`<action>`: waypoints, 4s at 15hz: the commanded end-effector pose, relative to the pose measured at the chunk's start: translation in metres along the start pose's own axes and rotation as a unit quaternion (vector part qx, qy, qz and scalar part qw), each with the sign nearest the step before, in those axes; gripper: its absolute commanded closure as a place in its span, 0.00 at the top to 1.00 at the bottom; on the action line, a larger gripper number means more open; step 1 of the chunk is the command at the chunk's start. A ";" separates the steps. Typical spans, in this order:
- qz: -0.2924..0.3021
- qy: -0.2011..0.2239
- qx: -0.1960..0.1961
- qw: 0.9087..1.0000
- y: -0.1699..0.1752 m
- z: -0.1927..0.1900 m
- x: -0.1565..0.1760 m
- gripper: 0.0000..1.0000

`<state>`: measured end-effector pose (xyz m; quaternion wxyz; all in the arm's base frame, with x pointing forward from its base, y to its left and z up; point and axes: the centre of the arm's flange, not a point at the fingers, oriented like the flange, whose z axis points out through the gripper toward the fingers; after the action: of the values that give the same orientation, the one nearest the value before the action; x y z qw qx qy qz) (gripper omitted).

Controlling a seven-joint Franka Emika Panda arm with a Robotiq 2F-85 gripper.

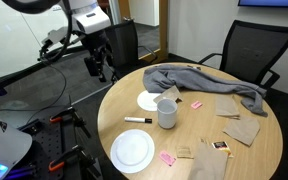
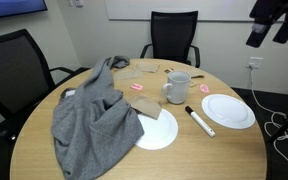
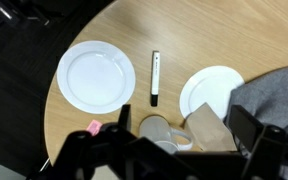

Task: Put the black marker in the mug

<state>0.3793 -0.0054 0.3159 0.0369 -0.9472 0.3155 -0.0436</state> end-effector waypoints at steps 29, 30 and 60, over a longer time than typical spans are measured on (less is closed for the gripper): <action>-0.020 0.020 0.001 1.000 -0.021 0.222 0.044 1.00; -0.019 0.019 0.000 1.000 -0.020 0.227 0.047 1.00; -0.038 0.006 -0.041 0.998 -0.019 0.295 0.087 0.01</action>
<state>0.4864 -0.0289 0.0294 -0.0038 -0.9554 0.2925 -0.0412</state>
